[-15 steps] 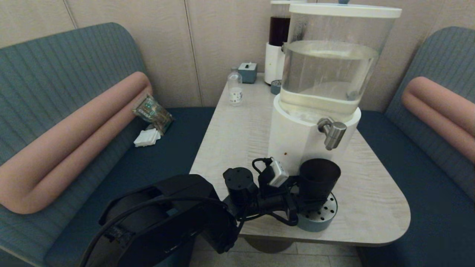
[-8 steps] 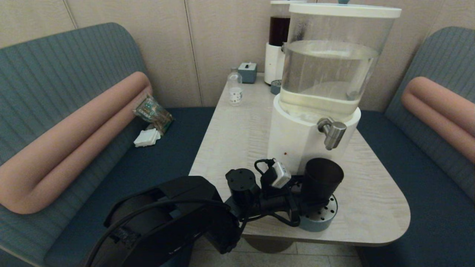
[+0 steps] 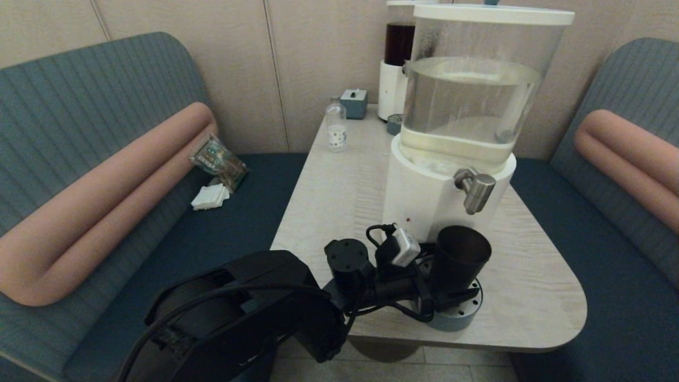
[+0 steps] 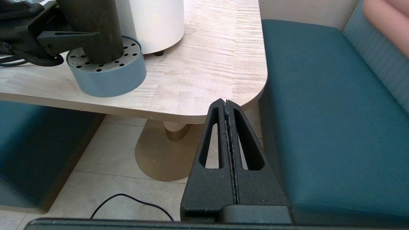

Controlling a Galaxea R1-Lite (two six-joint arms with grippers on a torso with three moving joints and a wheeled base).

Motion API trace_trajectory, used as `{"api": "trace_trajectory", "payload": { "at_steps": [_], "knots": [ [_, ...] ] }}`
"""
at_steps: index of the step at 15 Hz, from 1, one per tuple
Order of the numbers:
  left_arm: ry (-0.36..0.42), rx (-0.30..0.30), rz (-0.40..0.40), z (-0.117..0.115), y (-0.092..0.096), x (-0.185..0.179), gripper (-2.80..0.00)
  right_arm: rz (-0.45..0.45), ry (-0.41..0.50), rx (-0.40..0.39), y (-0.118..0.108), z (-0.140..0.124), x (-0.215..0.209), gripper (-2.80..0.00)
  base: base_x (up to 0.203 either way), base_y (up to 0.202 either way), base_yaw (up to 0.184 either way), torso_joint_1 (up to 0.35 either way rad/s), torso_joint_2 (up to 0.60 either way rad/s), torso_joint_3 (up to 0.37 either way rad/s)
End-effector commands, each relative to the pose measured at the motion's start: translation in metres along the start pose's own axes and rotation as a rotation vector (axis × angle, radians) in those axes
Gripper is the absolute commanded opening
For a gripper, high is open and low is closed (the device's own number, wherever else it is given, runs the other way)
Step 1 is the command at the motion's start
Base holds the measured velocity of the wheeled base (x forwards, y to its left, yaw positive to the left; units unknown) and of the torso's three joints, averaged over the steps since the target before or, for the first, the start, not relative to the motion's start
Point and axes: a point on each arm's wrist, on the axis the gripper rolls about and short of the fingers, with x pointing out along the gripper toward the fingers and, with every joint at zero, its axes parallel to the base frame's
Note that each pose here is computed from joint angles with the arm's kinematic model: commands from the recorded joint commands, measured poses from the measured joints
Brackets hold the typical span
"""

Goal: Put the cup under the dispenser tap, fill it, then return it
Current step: Place it under the water dispenser

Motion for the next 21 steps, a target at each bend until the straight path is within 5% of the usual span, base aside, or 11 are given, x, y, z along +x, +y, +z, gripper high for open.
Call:
{"api": "trace_trajectory", "payload": {
  "at_steps": [1, 14, 21],
  "knots": [
    [-0.011, 0.008, -0.005, 0.010, -0.003, -0.001, 0.00, 0.001, 0.010, 0.000, 0.000, -0.004, 0.001, -2.80, 0.000, 0.000, 0.000, 0.000, 0.00, 0.000],
    [0.090, -0.017, 0.003, 0.028, -0.028, -0.034, 0.00, 0.001, 0.011, 0.000, 0.000, -0.004, 0.001, -2.80, 0.000, 0.000, 0.000, 0.000, 0.00, 0.000],
    [0.103, -0.024, 0.071, 0.025, -0.022, -0.040, 0.00, 0.001, 0.010, 0.000, 0.000, -0.004, 0.001, -2.80, 0.000, 0.000, 0.000, 0.000, 0.00, 0.000]
  ]
}}
